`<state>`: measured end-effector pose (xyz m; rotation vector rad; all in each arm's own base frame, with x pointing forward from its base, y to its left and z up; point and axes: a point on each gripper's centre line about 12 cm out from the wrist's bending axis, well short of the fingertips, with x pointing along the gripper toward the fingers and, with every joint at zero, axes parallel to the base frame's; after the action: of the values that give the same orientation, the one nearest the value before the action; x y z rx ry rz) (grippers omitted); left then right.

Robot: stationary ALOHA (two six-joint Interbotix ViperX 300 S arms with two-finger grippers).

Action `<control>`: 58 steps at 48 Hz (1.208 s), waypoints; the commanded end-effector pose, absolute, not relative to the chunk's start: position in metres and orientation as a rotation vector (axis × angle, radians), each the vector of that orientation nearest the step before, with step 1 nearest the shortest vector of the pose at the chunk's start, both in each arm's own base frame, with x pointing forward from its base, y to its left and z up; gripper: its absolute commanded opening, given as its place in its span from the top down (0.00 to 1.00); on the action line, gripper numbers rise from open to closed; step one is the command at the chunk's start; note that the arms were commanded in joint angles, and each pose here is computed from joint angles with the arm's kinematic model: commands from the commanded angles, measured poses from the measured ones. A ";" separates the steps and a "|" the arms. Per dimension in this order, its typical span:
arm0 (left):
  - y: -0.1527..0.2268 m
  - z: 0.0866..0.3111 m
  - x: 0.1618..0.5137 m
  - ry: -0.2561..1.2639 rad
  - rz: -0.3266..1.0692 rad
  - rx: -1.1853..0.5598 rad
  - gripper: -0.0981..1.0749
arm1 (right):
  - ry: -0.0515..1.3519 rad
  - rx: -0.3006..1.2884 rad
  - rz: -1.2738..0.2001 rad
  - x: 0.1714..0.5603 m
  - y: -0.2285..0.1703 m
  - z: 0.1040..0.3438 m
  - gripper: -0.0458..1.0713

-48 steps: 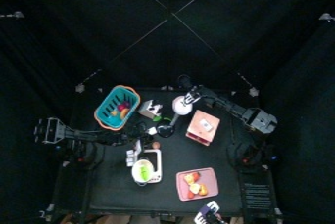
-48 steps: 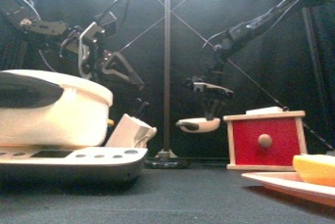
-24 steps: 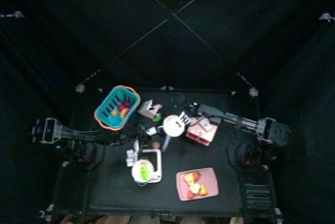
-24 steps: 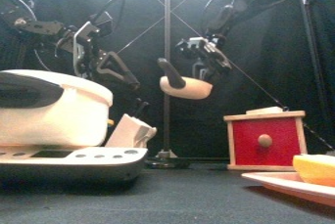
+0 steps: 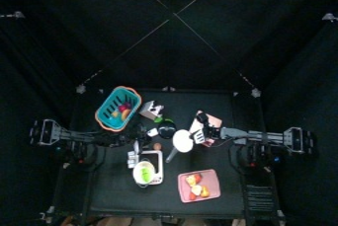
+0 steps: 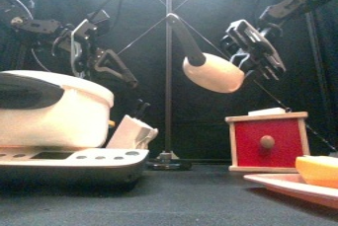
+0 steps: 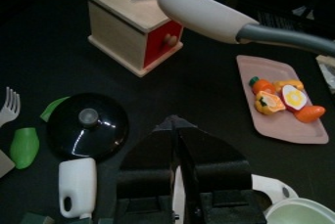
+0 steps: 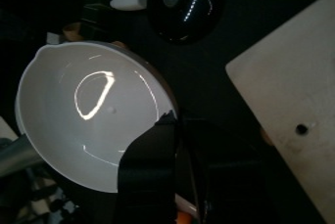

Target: Place pan in front of drawer

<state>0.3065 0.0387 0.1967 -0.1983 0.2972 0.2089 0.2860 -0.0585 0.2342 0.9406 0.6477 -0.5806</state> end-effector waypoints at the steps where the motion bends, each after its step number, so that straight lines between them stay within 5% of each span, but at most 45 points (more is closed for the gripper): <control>1: 0.040 0.203 0.309 0.271 0.211 -0.199 0.59 | 0.592 0.969 -0.549 0.281 -0.045 0.240 0.58; 29: 0.040 0.201 0.308 0.277 0.211 -0.200 0.59 | 0.707 0.930 -0.839 0.284 0.000 0.212 0.57; 58: 0.040 0.200 0.309 0.280 0.211 -0.198 0.59 | 0.828 0.913 -0.962 0.306 0.013 0.167 0.57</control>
<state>0.3064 0.0387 0.1952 -0.2011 0.3015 0.2104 0.2978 0.0131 0.1579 0.8983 0.8538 -0.9791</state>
